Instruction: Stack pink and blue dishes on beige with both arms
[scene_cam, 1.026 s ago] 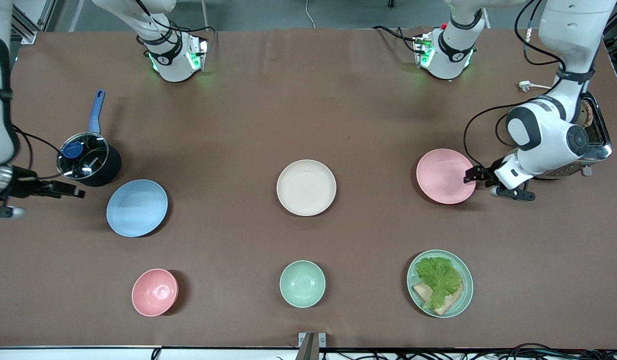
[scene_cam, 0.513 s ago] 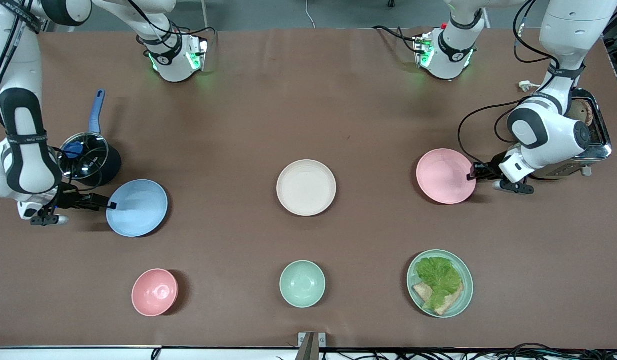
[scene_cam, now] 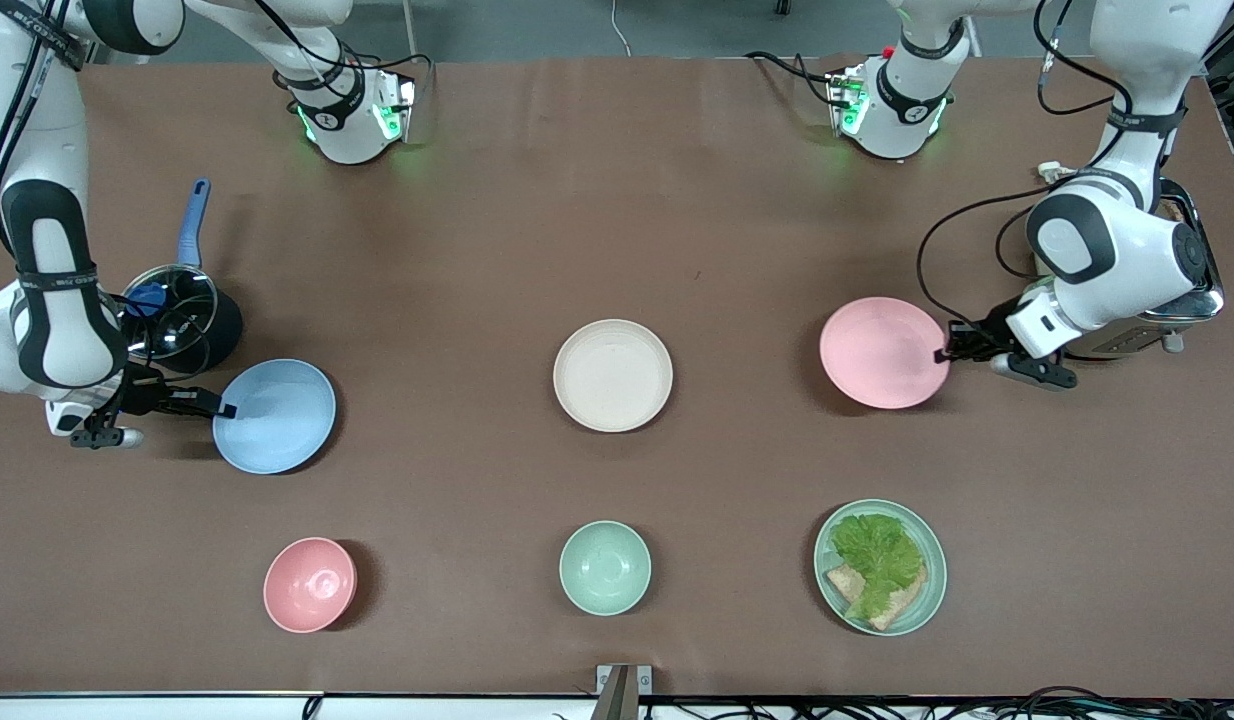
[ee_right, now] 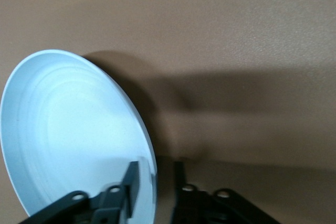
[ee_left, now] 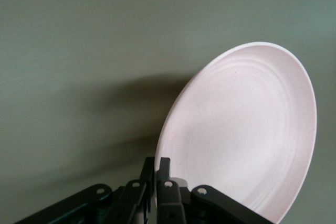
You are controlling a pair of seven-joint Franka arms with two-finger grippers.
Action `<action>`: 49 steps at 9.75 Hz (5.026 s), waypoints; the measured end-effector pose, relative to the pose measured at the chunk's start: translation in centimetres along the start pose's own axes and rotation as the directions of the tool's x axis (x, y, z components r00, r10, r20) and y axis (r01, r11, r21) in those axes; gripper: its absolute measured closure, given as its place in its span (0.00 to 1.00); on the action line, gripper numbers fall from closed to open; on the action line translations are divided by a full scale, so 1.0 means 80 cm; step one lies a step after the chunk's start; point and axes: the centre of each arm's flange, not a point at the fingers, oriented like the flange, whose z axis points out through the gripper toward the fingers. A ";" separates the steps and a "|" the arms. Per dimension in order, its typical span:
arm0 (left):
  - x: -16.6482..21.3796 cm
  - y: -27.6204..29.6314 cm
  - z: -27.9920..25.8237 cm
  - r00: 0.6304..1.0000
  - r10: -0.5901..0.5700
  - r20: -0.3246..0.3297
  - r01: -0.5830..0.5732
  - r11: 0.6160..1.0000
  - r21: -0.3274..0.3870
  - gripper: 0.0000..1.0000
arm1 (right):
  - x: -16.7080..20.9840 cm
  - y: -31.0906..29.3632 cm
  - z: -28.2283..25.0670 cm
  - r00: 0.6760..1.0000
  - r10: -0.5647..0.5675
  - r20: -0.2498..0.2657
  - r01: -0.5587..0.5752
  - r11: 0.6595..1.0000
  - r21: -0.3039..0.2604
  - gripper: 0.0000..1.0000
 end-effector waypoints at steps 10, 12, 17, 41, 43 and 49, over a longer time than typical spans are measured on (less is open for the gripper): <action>0.035 0.374 0.215 0.969 -0.246 0.008 0.246 0.965 -0.093 0.94 | 0.023 -0.257 -0.226 0.988 0.122 0.095 -0.109 0.984 -0.139 0.96; 0.045 0.391 0.234 0.966 -0.259 0.011 0.259 0.964 -0.066 0.95 | 0.010 -0.373 -0.207 0.976 0.177 0.128 -0.159 0.977 -0.144 0.96; 0.053 0.420 0.234 0.964 -0.261 -0.057 0.261 0.965 0.004 0.52 | -0.054 -0.580 -0.098 0.948 0.243 0.207 -0.207 0.961 -0.181 0.96; 0.057 0.227 -0.489 0.987 -0.151 -0.059 0.162 0.911 0.378 0.00 | -0.042 -0.669 -0.106 0.978 0.201 -0.056 -0.208 0.929 -0.306 0.01; 0.058 0.223 -0.487 0.986 -0.161 -0.054 0.169 0.908 0.383 0.00 | -0.024 -0.623 -0.262 0.953 0.259 -0.159 -0.299 0.892 -0.339 0.00; 0.061 0.218 -0.483 0.979 -0.197 -0.059 0.205 0.901 0.382 0.00 | -0.047 -0.415 -0.489 0.973 0.141 -0.181 -0.205 0.887 -0.413 0.00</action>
